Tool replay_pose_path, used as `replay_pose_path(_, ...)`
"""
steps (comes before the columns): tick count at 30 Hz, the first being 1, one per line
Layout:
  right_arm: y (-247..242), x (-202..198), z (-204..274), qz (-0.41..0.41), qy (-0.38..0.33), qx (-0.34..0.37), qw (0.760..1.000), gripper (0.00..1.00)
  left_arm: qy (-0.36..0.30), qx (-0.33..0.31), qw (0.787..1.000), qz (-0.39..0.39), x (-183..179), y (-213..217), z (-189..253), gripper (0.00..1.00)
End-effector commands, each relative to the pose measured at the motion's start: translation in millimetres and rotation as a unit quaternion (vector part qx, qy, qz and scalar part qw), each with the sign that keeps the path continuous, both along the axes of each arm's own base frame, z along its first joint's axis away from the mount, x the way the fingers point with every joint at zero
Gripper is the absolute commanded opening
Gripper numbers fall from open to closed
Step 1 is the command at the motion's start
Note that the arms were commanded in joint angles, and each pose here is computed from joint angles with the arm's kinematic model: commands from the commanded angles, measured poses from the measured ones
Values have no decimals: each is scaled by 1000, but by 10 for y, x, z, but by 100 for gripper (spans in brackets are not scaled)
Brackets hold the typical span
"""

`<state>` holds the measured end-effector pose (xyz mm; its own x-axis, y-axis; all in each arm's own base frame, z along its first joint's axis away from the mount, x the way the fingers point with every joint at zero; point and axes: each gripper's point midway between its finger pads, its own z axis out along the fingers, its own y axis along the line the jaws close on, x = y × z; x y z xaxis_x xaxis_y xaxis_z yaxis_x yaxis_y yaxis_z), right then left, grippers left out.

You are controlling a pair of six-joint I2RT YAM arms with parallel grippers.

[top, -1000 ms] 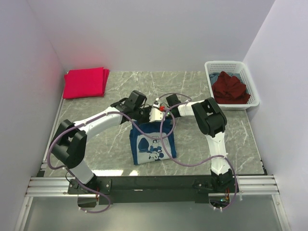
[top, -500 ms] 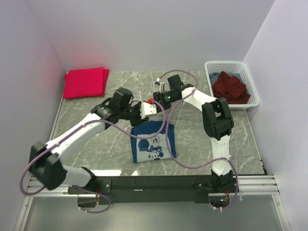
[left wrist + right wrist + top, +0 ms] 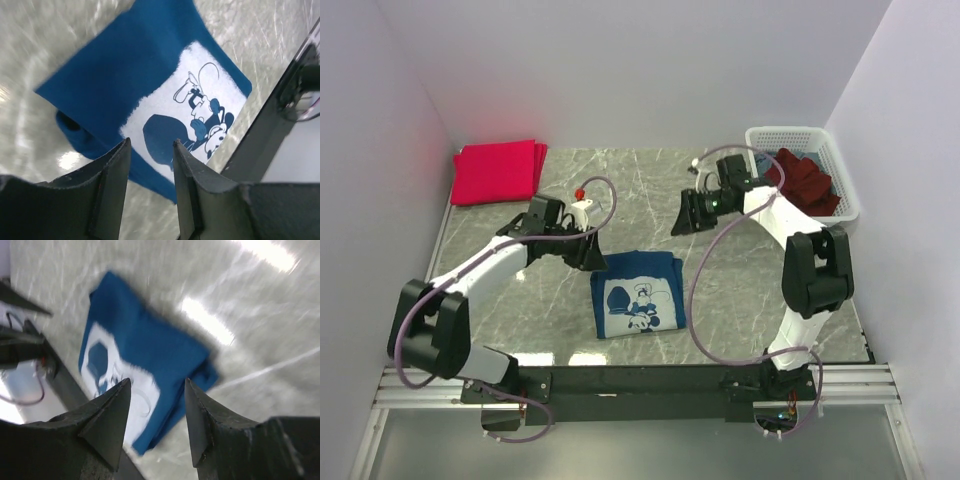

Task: Fold and stack the t-shirts
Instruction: Fold the tshirt

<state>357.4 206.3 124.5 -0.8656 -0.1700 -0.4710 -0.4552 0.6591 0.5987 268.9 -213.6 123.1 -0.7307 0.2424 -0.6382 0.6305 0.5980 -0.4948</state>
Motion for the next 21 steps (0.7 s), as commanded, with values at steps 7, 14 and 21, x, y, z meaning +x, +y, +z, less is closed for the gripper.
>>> replay_pose_path(7,117,-386,-510,-5,98,26,995,55,107,-12,989,104,226,-32,-404,46)
replay_pose_path(14,151,-275,-649,-20,110,29,993,57,124,9,986,115,276,20,-584,50)
replay_pose_path(21,175,-260,-750,-21,130,32,991,56,141,13,983,117,296,46,-712,50)
